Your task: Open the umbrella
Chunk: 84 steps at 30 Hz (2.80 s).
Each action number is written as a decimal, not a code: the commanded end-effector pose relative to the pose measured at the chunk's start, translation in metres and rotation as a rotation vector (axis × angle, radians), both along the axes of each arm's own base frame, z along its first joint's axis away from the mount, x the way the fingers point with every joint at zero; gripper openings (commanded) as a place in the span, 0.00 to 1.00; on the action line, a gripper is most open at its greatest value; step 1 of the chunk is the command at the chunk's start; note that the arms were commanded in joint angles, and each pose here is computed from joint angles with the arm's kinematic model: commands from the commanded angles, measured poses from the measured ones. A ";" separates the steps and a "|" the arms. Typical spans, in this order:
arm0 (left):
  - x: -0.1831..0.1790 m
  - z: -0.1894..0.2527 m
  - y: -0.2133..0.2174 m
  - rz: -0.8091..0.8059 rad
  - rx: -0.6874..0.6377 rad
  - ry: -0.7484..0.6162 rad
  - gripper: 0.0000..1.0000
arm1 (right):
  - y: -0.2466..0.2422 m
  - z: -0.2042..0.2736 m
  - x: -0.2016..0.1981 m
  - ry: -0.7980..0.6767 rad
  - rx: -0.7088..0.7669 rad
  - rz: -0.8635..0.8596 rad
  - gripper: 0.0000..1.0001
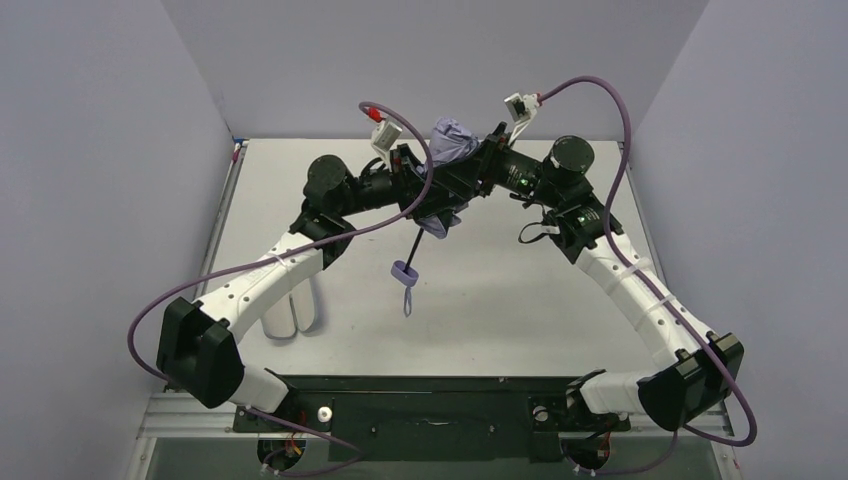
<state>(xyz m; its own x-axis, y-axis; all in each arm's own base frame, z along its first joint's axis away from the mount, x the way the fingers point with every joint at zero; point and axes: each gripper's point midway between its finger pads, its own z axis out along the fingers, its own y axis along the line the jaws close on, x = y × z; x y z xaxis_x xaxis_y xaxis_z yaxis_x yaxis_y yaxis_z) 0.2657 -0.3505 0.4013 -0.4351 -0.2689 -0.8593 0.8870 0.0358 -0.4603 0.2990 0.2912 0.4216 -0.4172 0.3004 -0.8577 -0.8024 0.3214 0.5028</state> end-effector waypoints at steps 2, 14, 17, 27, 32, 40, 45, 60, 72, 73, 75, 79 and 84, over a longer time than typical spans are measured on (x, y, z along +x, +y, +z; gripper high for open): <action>-0.013 0.048 0.003 -0.025 -0.089 -0.140 0.00 | -0.002 0.030 0.003 -0.101 0.046 -0.034 0.60; 0.017 0.012 0.038 0.136 0.063 -0.129 0.71 | -0.026 0.044 0.015 -0.127 0.063 -0.114 0.00; 0.025 -0.013 0.060 0.226 0.187 -0.149 0.75 | -0.037 0.047 0.018 -0.131 0.062 -0.137 0.00; 0.023 -0.065 0.069 0.265 0.498 -0.257 0.71 | -0.051 0.022 0.038 -0.027 -0.069 -0.279 0.00; 0.013 -0.089 0.050 0.276 0.616 -0.316 0.69 | -0.054 0.011 0.041 0.060 -0.057 -0.322 0.00; 0.019 -0.111 0.022 0.253 0.772 -0.336 0.60 | -0.056 -0.005 0.044 0.162 -0.009 -0.352 0.00; 0.027 -0.135 0.018 0.251 0.873 -0.308 0.53 | -0.057 -0.001 0.044 0.172 0.016 -0.355 0.00; 0.000 -0.211 0.054 0.167 1.067 -0.222 0.44 | -0.096 0.024 0.071 0.159 0.082 -0.447 0.00; -0.030 -0.269 0.087 0.081 1.198 -0.168 0.43 | -0.120 0.056 0.081 0.107 0.149 -0.487 0.00; -0.032 -0.272 0.088 0.076 1.203 -0.164 0.42 | -0.124 0.059 0.082 0.100 0.151 -0.494 0.00; -0.037 -0.277 0.092 0.066 1.213 -0.151 0.42 | -0.129 0.063 0.084 0.090 0.153 -0.506 0.00; -0.046 -0.285 0.101 0.047 1.230 -0.146 0.37 | -0.139 0.068 0.088 0.075 0.157 -0.530 0.00; -0.055 -0.294 0.110 0.019 1.257 -0.147 0.28 | -0.147 0.071 0.090 0.072 0.163 -0.551 0.00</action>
<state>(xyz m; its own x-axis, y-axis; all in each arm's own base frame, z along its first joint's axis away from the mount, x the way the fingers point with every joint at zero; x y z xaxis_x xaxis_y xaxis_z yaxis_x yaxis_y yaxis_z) 0.2275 -0.2581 0.1104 -0.3289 0.7224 -0.6083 0.9079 0.4192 0.0070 0.3916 0.1599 0.4160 -0.4276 0.5553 -0.7133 -0.3794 0.6060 0.6992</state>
